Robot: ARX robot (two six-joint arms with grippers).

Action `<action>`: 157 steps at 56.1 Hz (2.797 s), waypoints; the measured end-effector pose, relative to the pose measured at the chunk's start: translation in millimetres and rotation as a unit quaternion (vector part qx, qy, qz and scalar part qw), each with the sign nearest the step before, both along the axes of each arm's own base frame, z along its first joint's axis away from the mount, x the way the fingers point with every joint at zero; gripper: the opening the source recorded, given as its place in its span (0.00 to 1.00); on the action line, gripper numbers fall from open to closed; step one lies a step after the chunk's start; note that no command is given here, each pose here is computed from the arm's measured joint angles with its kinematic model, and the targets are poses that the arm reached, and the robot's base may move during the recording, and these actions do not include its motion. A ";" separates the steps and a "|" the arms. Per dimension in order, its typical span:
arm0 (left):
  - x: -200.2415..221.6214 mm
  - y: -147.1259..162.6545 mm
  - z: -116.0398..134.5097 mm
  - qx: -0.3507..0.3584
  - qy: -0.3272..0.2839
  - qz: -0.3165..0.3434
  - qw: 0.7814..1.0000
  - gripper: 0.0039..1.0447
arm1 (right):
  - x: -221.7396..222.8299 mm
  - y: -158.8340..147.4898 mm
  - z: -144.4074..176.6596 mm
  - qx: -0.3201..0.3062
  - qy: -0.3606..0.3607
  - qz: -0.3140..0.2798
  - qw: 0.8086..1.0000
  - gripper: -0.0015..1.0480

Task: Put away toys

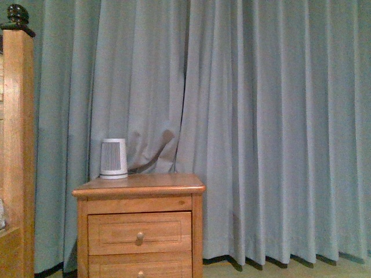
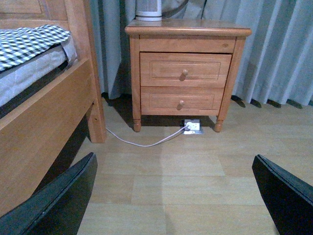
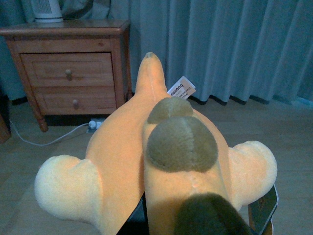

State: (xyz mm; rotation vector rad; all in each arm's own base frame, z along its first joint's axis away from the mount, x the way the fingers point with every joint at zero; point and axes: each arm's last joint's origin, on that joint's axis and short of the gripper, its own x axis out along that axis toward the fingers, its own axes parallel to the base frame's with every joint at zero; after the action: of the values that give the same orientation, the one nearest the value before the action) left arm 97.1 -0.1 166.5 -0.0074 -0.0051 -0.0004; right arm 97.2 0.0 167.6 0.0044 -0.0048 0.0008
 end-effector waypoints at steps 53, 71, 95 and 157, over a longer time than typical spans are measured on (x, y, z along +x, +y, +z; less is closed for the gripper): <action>0.0 0.1 0.1 0.000 0.000 0.000 1.000 0.94 | 0.0 0.0 0.0 0.000 0.000 0.000 1.000 0.07; 0.0 0.1 0.1 0.000 0.000 0.001 1.000 0.94 | 0.0 0.3 0.0 0.000 0.000 0.003 1.000 0.07; 0.0 0.1 0.0 0.000 0.000 0.000 1.000 0.94 | 0.0 0.1 0.0 -0.001 0.000 0.001 1.000 0.07; 0.0 0.1 -0.1 0.000 0.000 0.001 1.000 0.94 | 0.0 0.2 0.1 -0.001 0.000 0.002 1.000 0.07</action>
State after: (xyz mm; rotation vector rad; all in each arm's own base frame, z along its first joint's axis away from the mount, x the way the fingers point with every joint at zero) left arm 97.2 0.0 166.4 -0.0067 -0.0044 0.0007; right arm 97.1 0.2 167.7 0.0032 -0.0051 0.0057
